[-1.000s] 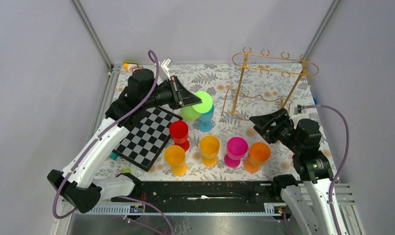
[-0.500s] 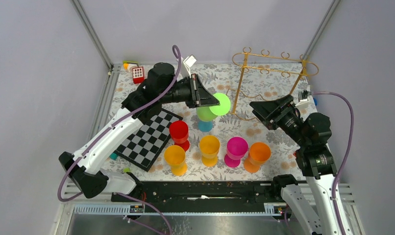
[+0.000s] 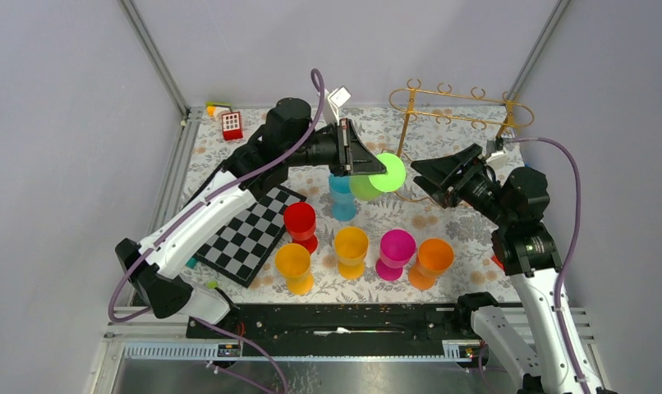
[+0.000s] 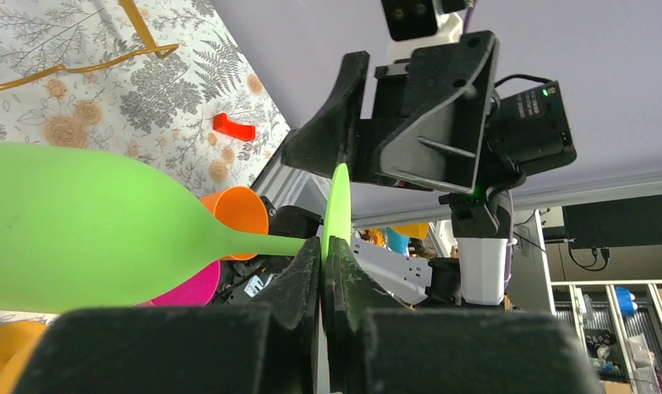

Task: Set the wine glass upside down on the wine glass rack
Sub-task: Turn the wine glass upside down at the wine rack.

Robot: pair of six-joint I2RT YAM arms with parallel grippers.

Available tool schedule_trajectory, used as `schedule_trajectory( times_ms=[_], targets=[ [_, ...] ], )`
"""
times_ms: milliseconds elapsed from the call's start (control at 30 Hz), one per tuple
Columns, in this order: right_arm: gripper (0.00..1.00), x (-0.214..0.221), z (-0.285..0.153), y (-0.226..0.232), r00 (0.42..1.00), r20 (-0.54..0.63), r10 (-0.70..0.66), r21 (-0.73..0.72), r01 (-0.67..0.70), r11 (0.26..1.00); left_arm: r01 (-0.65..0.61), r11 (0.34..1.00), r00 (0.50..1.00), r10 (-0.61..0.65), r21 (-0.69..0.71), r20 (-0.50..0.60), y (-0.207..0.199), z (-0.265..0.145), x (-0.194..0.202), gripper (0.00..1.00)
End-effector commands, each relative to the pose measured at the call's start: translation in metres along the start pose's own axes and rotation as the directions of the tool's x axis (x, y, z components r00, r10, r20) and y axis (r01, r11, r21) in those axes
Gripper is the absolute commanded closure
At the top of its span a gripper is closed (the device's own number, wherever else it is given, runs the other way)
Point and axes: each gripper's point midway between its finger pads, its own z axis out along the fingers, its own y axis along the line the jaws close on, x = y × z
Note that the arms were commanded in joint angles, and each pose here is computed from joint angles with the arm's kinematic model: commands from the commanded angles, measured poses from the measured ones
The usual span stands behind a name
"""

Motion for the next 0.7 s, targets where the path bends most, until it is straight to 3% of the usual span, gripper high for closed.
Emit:
schedule_trajectory(
  times_ms=[0, 100, 200, 667],
  targets=[
    [0.28, 0.010, -0.004, 0.027, 0.997, -0.082, -0.004, -0.071, -0.002, 0.997, -0.062, 0.990, 0.997, 0.057, 0.127, 0.046, -0.038, -0.002, -0.014, 1.00],
    [0.31, 0.014, 0.000, 0.028, 0.991, -0.134, 0.012, -0.071, -0.021, 0.997, -0.045, 0.988, 0.998, 0.039, 0.145, 0.046, -0.038, 0.004, -0.015, 1.00],
    [0.44, 0.014, 0.001, 0.035, 0.990, -0.143, 0.009, -0.103, -0.024, 0.994, -0.025, 0.987, 0.999, 0.019, 0.161, 0.038, -0.039, 0.011, -0.015, 1.00],
    [0.70, 0.023, -0.006, 0.050, 0.980, -0.201, -0.001, -0.184, -0.037, 0.982, 0.013, 0.990, 0.999, -0.019, 0.141, 0.042, -0.032, 0.031, -0.011, 1.00]
  ],
)
